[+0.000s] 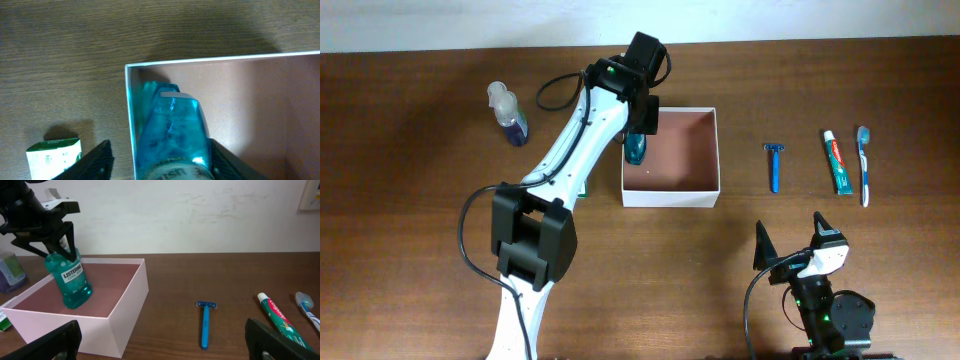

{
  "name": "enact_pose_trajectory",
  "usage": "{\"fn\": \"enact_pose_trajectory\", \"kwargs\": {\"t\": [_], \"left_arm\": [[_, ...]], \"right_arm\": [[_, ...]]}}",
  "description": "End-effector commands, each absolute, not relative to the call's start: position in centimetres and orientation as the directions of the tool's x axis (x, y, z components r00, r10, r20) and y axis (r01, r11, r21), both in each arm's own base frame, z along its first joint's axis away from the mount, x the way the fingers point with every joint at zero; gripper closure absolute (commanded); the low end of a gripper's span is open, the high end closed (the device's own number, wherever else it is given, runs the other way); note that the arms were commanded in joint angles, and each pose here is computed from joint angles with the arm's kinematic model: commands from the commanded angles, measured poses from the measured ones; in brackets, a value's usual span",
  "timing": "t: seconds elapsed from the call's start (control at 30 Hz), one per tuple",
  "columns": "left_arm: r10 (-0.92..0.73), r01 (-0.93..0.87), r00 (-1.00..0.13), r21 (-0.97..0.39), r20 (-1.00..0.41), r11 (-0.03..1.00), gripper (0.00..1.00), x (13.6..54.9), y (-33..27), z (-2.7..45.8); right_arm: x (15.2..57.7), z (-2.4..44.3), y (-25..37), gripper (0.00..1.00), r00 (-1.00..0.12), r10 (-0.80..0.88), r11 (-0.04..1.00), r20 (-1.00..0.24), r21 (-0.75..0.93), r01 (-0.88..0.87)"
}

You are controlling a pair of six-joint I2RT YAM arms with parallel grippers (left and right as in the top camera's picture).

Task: Pack container
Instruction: 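Lower the bottle into the box's left corner and release, then move the left gripper back to the white soap pump bottle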

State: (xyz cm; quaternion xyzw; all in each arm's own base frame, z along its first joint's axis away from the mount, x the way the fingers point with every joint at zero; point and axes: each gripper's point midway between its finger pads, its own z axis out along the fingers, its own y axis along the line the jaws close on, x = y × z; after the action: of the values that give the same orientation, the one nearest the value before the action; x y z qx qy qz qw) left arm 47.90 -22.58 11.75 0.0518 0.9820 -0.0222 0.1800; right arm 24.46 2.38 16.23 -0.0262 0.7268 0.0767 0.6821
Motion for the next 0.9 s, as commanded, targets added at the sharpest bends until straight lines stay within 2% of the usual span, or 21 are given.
{"fn": "enact_pose_trajectory", "kwargs": {"t": [0.0,0.07,0.17,0.27,0.3,0.33,0.47,0.6,0.73,0.87], "left_arm": [[0.075,0.084,-0.918,-0.006,-0.39,0.996,0.39,48.7,-21.7,12.9],[0.072,0.081,-0.918,-0.006,-0.391,0.997,0.37,48.8,-21.5,12.9],[0.071,0.08,-0.917,-0.007,-0.393,0.997,0.21,48.9,-21.5,12.9],[0.072,0.08,-0.91,-0.003,-0.408,0.997,0.18,49.2,-21.5,13.1],[0.069,0.073,-0.903,0.007,-0.424,0.997,0.04,49.6,-21.3,13.3],[0.065,0.07,-0.9,0.004,-0.431,0.998,0.01,49.8,-21.3,13.4],[0.071,0.081,-0.884,-0.002,-0.462,0.997,0.01,50.5,-21.1,14.7],[0.111,0.131,-0.844,-0.001,-0.525,0.991,0.01,51.4,-21.4,18.1],[0.115,0.161,-0.767,-0.016,-0.631,0.987,0.01,51.7,-21.3,25.2],[0.057,0.122,-0.695,-0.039,-0.717,0.992,0.01,50.8,-18.7,32.0]], "right_arm": [[24.4,16.0,2.4,0.01,-0.07,0.061,0.987,-0.996,0.071,-0.148],[24.4,16.0,2.4,0.01,-0.07,0.061,0.987,-0.996,0.071,-0.148],[24.4,16.0,2.4,0.01,-0.07,0.061,0.987,-0.996,0.07,-0.148],[24.4,16.0,2.4,0.01,-0.07,0.061,0.987,-0.996,0.07,-0.148],[24.4,16.0,2.4,0.01,-0.07,0.061,0.987,-0.996,0.071,-0.148],[24.4,16.0,2.4,0.01,-0.07,0.061,0.987,-0.996,0.07,-0.148],[24.4,16.0,2.4,0.01,-0.07,0.061,0.987,-0.996,0.07,-0.148],[24.4,16.0,2.4,0.01,-0.07,0.061,0.987,-0.996,0.071,-0.148],[24.4,16.0,2.4,0.01,-0.07,0.061,0.987,-0.996,0.07,-0.148],[24.4,16.0,2.4,0.01,-0.07,0.061,0.987,-0.996,0.07,-0.148]]}}
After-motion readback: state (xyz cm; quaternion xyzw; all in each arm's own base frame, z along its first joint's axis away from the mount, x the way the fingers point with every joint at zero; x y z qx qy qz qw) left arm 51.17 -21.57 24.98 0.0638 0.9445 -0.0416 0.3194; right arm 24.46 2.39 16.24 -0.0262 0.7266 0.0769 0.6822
